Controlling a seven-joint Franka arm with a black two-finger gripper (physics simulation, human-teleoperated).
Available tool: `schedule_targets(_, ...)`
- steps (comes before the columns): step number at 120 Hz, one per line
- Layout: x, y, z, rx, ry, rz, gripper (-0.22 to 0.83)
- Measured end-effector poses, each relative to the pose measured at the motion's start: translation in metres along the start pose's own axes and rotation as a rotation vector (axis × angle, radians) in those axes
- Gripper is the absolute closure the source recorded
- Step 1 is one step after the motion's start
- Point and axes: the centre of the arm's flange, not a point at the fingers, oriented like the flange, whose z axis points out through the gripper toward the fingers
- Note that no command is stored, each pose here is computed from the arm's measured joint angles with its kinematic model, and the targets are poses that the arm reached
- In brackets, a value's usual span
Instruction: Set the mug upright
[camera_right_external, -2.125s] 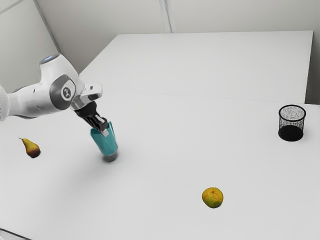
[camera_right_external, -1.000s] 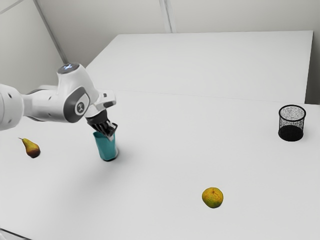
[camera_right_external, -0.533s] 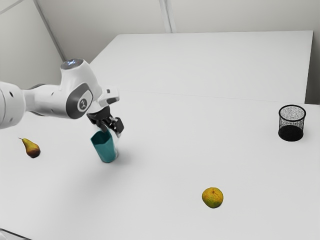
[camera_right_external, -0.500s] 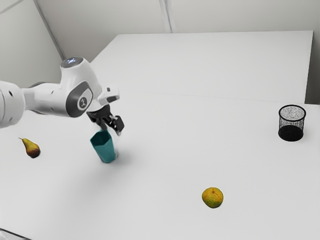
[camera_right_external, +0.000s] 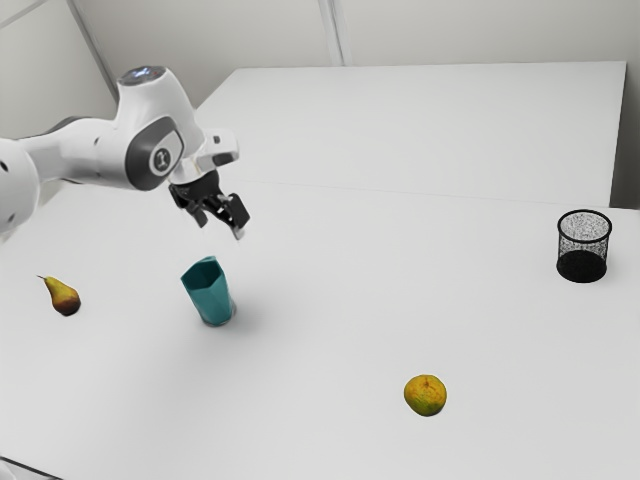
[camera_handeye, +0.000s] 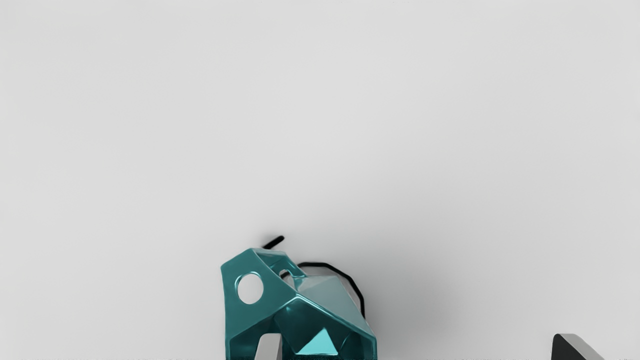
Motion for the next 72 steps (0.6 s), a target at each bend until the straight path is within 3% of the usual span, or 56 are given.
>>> schedule_targets(32,0.002,-0.044,-0.066,0.035,-0.001,-0.057,0.0)
schedule_targets(53,-0.017,-0.089,-0.071,0.044,-0.053,-0.14,0.0)
schedule_targets(72,-0.019,-0.087,-0.069,0.041,-0.079,-0.139,0.0)
